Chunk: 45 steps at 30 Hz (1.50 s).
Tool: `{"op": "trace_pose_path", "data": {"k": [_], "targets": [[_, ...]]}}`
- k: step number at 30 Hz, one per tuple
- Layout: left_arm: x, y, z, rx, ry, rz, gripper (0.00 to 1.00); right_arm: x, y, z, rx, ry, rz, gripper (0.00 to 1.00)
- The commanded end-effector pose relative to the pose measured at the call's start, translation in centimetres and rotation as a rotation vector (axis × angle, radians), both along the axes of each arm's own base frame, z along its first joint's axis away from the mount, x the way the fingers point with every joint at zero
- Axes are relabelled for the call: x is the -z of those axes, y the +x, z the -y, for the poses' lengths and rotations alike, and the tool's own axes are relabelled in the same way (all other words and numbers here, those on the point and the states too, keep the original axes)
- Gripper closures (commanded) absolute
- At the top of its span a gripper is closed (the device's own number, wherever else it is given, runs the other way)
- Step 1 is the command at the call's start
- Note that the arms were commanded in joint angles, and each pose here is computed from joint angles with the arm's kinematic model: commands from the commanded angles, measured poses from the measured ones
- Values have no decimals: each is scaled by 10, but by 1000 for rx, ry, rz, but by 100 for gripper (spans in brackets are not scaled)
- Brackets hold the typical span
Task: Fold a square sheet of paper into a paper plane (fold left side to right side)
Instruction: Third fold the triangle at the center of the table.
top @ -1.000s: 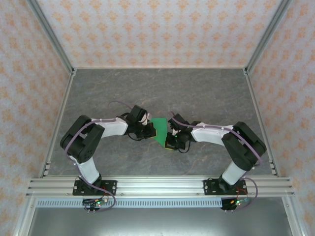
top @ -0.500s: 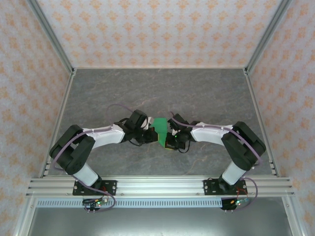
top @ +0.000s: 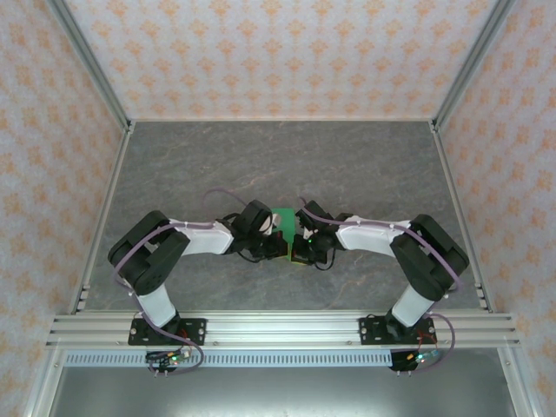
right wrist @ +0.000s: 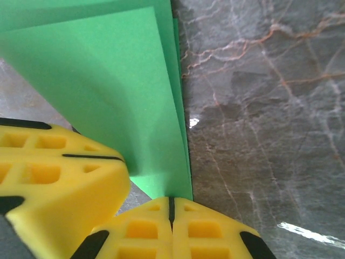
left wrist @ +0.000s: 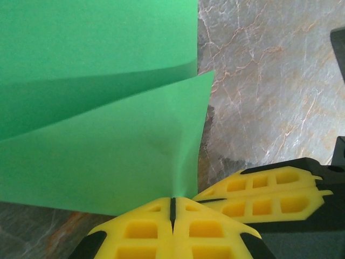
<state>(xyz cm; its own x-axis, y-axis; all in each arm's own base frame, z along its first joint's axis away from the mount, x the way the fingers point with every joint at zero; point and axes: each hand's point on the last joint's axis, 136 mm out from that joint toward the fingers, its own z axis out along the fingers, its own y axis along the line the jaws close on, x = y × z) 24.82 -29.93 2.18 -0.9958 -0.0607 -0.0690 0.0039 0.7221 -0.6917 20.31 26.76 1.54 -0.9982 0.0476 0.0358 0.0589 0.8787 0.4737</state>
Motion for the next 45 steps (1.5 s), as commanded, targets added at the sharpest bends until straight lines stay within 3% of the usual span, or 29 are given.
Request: {"op": "trace_pose_path", "data": {"k": [1, 10, 19, 32, 45], "targets": [[-10, 7, 13, 15, -44, 27, 100, 38, -22, 44, 8, -223, -81, 100], [15, -1, -6, 33, 86, 6, 100, 39, -23, 49, -3, -252, -81, 100], [27, 15, -37, -14, 187, 31, 100, 40, -27, 56, -16, -288, -91, 100], [34, 42, -104, -115, 254, 14, 100, 41, -31, 59, -24, -292, -101, 100], [30, 67, -127, -159, 250, 40, 100, 32, -26, 48, -32, -225, -63, 100]]}}
